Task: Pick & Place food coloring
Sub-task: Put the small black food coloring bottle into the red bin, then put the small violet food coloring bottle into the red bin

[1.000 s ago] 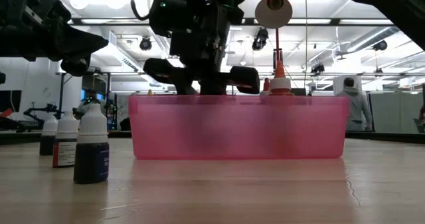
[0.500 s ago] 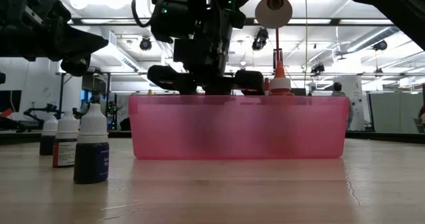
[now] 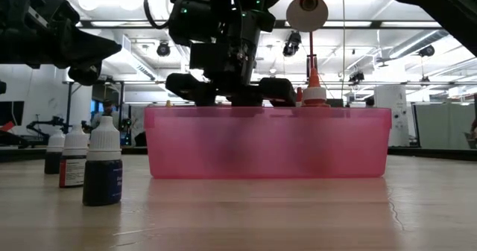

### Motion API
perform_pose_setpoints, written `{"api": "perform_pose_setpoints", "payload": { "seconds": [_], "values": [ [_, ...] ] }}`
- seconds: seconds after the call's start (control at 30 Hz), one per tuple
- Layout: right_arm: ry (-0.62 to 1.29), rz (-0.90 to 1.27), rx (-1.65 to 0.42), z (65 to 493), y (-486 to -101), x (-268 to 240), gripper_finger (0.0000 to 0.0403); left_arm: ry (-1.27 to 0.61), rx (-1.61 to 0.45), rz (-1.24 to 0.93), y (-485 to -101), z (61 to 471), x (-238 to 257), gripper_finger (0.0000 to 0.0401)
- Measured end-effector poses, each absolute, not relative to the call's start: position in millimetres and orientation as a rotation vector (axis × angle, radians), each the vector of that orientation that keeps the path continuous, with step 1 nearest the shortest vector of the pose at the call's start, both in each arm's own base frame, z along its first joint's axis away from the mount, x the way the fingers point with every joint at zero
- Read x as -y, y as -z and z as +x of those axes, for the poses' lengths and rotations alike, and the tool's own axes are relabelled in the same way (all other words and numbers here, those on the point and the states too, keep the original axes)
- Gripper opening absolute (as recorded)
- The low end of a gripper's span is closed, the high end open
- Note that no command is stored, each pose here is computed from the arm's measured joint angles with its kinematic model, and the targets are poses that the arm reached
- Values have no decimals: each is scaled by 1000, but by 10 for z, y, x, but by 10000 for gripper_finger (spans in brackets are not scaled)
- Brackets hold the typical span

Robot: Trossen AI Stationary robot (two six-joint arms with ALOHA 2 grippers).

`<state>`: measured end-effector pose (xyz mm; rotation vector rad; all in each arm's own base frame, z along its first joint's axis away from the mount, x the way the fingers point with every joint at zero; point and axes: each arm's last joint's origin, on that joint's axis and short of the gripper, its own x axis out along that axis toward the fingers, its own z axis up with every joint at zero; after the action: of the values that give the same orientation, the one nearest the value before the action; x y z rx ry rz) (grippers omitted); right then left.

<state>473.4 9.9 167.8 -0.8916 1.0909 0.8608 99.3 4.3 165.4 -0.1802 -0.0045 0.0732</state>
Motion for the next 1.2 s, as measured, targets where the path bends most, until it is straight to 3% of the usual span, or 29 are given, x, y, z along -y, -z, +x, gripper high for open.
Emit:
{"api": "perform_pose_setpoints", "payload": {
  "seconds": [0.37, 0.8, 1.2],
  "values": [
    [-791, -937, -1097, 4783, -1792, -93, 165, -73, 5, -180, -1654, 993, -43, 0],
    [-667, -871, -1117, 4813, -2230, -89, 163, -73, 5, -180, -1654, 993, -43, 0],
    [-503, -631, -1223, 4737, -2485, -76, 157, -73, 4, -180, -1654, 993, -43, 0]
  ]
}}
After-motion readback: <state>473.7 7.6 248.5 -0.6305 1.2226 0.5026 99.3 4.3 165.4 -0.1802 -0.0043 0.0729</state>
